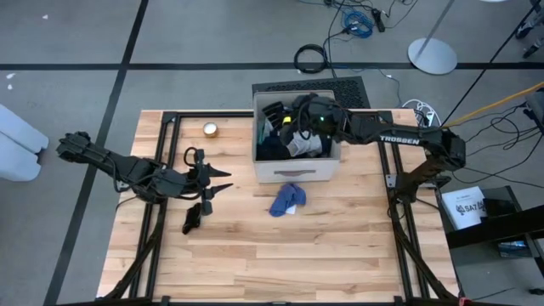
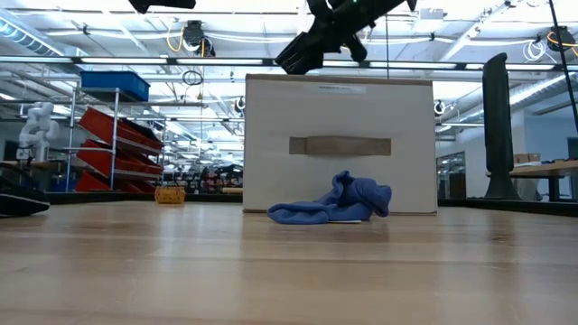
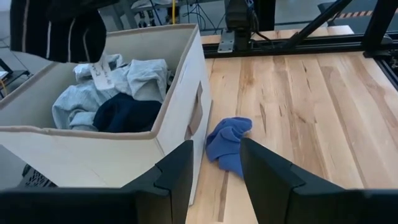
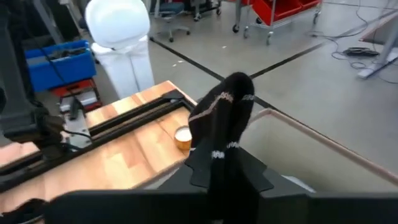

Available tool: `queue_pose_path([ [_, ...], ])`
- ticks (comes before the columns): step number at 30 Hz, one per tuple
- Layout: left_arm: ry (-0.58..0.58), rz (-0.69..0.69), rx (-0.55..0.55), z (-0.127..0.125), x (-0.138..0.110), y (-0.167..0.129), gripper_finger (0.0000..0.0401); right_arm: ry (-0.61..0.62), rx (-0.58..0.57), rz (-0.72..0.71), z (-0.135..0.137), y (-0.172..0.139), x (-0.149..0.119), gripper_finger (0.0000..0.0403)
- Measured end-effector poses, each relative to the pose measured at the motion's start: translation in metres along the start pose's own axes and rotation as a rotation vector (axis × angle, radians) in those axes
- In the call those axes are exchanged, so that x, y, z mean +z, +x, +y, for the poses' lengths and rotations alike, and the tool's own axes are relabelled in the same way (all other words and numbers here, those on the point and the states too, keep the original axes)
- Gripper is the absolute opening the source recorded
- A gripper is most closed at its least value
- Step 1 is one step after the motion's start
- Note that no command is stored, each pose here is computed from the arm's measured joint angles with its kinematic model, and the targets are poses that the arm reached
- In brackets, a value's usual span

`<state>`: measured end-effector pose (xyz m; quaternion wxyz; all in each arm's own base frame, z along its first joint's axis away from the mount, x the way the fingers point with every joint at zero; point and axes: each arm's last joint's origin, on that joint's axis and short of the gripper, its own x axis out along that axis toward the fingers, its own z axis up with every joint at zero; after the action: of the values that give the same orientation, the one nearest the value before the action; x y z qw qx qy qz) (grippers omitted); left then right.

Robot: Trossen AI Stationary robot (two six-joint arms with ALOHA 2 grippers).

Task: Sort clothes
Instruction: Put the black sock into the laundry organizer

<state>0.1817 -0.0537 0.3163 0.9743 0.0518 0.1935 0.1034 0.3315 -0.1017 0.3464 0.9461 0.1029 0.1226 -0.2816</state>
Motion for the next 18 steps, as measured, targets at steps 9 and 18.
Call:
queue_pose_path([
  [9,0.0,-0.001,0.0,0.0,0.0001,0.0,0.0141,0.015,0.005,0.003,-0.0027,0.0043,-0.0011,0.0106],
  [18,0.0,-0.001,0.0,0.0,0.0001,0.0,0.0141,0.036,0.005,0.004,-0.0027,0.0045,-0.0013,0.0177],
])
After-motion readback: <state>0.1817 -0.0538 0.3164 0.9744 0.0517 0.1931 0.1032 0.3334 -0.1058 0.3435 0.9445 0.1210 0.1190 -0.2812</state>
